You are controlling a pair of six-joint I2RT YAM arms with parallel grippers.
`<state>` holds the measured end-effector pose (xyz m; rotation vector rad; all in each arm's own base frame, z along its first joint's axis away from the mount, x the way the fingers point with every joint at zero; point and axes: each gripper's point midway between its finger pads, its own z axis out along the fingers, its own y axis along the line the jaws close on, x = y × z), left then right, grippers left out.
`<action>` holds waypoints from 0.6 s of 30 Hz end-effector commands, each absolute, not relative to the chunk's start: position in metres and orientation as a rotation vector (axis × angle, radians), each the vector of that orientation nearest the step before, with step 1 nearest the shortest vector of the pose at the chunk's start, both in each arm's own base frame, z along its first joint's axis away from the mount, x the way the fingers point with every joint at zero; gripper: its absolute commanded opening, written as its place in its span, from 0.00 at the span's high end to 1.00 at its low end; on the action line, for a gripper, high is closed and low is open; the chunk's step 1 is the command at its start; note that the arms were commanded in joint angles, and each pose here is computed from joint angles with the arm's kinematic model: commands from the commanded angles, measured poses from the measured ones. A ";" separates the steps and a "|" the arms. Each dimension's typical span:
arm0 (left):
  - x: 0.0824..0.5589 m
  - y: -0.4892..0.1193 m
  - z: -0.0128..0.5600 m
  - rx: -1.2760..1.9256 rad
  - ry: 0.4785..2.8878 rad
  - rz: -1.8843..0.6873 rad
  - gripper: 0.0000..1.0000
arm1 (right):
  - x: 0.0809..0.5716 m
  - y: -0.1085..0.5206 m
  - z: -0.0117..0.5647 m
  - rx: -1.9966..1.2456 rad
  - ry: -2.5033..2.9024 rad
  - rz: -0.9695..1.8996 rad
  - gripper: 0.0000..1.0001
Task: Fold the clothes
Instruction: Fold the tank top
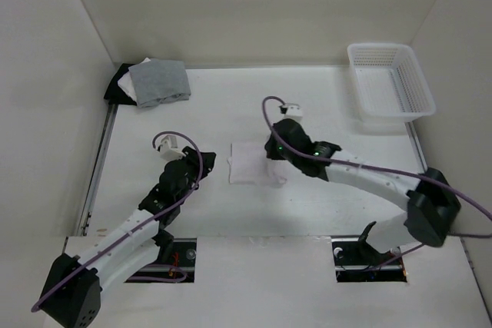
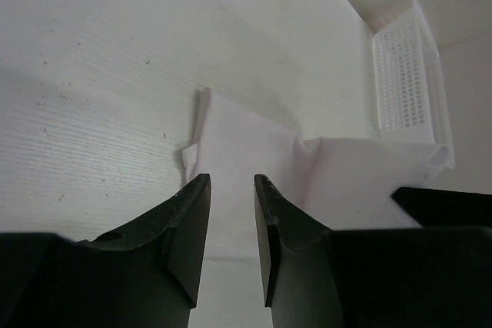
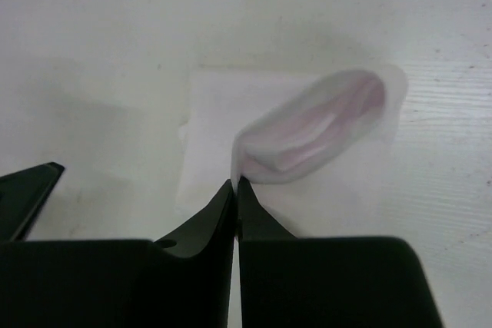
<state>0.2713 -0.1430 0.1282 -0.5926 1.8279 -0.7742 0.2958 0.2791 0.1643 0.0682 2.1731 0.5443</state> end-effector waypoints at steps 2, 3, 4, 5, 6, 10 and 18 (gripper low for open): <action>0.276 -0.142 0.166 -0.591 1.705 -0.862 0.72 | 0.291 0.318 0.135 -0.104 2.273 0.342 0.94; 0.275 -0.140 0.166 -0.593 1.700 -0.864 0.72 | 0.289 0.337 0.127 -0.143 2.294 0.335 0.94; 0.275 -0.137 0.167 -0.596 1.692 -0.865 0.72 | 0.288 0.348 0.124 -0.162 2.303 0.332 0.94; 0.274 -0.133 0.167 -0.606 1.687 -0.863 0.72 | 0.289 0.361 0.122 -0.178 2.311 0.333 0.93; 0.274 -0.130 0.168 -0.613 1.681 -0.862 0.72 | 0.288 0.375 0.120 -0.193 2.316 0.336 0.89; 0.275 -0.118 0.169 -0.637 1.669 -0.857 0.71 | 0.289 0.398 0.132 -0.172 2.285 0.380 0.50; 0.284 -0.147 0.170 -0.575 1.712 -0.911 0.71 | 0.292 0.356 0.164 -0.053 2.156 0.619 0.74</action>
